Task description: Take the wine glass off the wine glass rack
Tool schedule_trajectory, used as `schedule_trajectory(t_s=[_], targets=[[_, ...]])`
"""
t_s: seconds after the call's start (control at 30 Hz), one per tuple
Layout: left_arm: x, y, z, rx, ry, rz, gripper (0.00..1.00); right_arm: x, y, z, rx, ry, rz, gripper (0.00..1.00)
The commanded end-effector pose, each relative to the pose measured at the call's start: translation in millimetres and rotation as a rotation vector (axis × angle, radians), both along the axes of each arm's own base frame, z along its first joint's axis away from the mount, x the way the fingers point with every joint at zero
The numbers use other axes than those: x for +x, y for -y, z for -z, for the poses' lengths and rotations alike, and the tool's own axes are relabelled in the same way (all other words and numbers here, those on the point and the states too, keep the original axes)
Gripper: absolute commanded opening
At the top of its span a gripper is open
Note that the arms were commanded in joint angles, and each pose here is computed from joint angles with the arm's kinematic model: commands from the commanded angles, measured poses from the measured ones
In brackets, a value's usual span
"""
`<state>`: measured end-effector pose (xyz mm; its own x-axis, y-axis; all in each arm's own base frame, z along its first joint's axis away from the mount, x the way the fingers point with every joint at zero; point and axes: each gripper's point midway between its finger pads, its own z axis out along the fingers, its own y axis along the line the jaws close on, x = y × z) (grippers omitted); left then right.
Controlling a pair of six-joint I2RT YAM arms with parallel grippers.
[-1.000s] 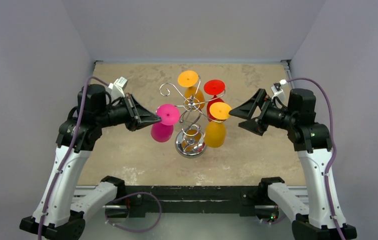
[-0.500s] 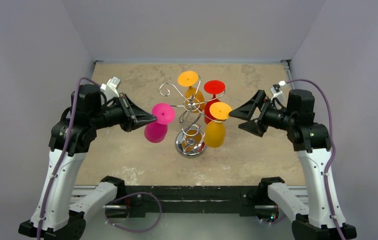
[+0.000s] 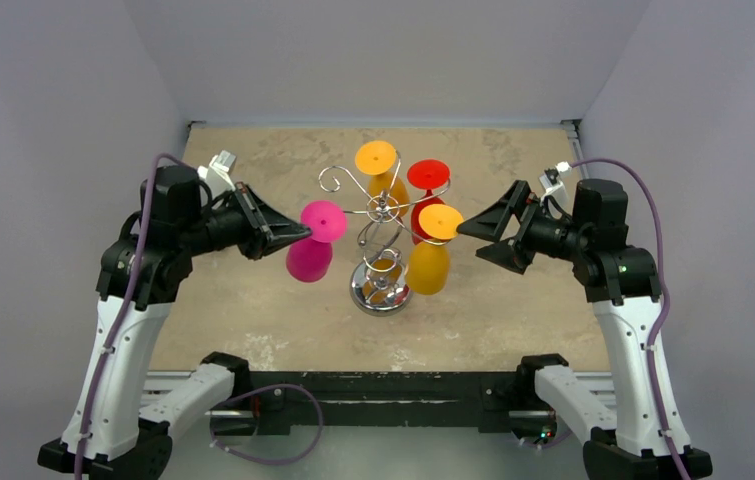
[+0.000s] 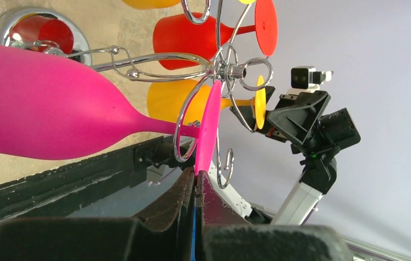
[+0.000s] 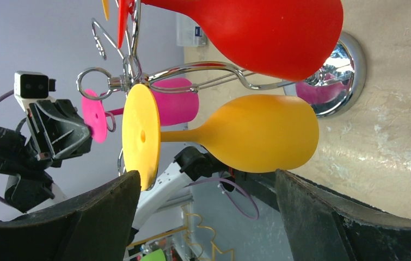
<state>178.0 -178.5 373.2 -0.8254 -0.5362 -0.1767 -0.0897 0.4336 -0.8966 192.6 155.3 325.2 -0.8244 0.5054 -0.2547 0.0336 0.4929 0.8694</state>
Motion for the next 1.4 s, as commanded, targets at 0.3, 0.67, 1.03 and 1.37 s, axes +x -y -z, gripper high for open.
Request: schedule_trajectory(t_s=[0.3,0.67,1.03,1.37], targets=[[8.9,3.7,-20.3,-0.099,0.016,-0.039,0.00,-2.2,0.3,-1.5,-0.015,0.037,-0.017,0.92],[14.3,4.4,-20.8,-0.094,0.018,-0.041,0.00,0.7,0.1,1.1,-0.016,0.039,-0.018,0.92],[17.5,5.7,-24.6,-0.095,0.031,-0.035,0.00,0.0,-2.1,1.4,-0.006,0.049,-0.037,0.92],[24.4,12.7,-39.1,-0.129,0.077,0.004,0.00,-1.4,-0.9,-1.2,-0.020,0.060,-0.040,0.92]])
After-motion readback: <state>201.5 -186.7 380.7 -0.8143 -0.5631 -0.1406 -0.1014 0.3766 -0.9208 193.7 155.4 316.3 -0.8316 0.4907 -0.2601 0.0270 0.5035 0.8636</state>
